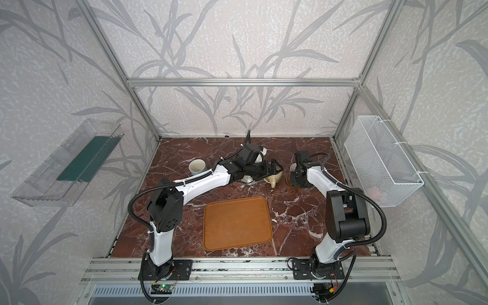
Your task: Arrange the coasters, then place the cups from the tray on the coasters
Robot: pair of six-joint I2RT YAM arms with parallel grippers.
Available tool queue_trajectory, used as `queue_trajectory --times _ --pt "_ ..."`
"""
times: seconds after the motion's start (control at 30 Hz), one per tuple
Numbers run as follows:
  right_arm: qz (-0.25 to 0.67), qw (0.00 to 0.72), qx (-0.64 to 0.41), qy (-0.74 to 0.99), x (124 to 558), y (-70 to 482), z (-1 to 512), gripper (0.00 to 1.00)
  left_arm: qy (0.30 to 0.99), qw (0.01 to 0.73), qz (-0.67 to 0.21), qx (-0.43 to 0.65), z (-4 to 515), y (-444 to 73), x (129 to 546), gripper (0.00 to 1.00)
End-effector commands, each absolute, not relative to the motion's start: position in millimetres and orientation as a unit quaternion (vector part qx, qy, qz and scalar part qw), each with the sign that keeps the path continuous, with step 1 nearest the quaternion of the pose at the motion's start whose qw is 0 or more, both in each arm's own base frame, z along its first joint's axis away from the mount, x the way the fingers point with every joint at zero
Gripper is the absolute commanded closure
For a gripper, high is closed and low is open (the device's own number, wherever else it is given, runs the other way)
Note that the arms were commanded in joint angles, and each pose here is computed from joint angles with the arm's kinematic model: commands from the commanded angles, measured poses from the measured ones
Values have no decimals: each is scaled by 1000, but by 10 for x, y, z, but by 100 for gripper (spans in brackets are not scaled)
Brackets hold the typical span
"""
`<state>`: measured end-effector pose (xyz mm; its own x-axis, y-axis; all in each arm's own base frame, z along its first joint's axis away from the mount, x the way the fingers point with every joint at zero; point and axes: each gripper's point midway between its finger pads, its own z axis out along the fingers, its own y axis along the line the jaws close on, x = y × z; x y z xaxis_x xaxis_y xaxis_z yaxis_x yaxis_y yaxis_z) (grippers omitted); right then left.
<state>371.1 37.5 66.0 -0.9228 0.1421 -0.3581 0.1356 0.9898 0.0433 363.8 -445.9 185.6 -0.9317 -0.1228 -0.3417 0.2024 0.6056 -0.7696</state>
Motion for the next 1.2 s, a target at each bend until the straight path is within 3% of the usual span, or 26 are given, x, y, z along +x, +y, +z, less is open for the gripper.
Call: queue_trajectory --times 0.0,0.1,0.33,0.57,0.67,0.8,0.93,0.97,1.03,1.07,1.17 --pt "21 170 72 983 3622 422 557 88 866 212 -452 30 2115 -4385 3627 2" --pt "17 173 75 982 3587 402 518 82 864 214 -454 28 2126 -4370 3626 2" --pt "10 168 75 983 3549 376 526 79 859 209 -467 22 2138 -4391 3608 2" --pt "11 175 79 981 3557 373 617 67 859 216 -464 27 2192 -4339 3577 2" --pt "17 187 85 979 3547 381 748 57 854 230 -466 29 2279 -4289 3561 2" --pt "17 215 95 972 3471 343 1012 37 848 266 -456 34 2474 -4138 3521 2" --pt "27 236 100 966 3298 336 1228 28 839 308 -446 39 2592 -3888 3419 2" --pt "30 241 101 965 3236 338 1278 18 841 320 -435 41 2590 -3795 3387 2" --pt "37 253 104 961 3128 337 1346 16 843 337 -417 44 2573 -3619 3311 2" --pt "41 261 105 959 3072 335 1373 8 847 346 -401 48 2545 -3509 3267 2" --pt "49 284 106 952 2940 329 1401 7 862 373 -337 62 2407 -3122 3138 1"
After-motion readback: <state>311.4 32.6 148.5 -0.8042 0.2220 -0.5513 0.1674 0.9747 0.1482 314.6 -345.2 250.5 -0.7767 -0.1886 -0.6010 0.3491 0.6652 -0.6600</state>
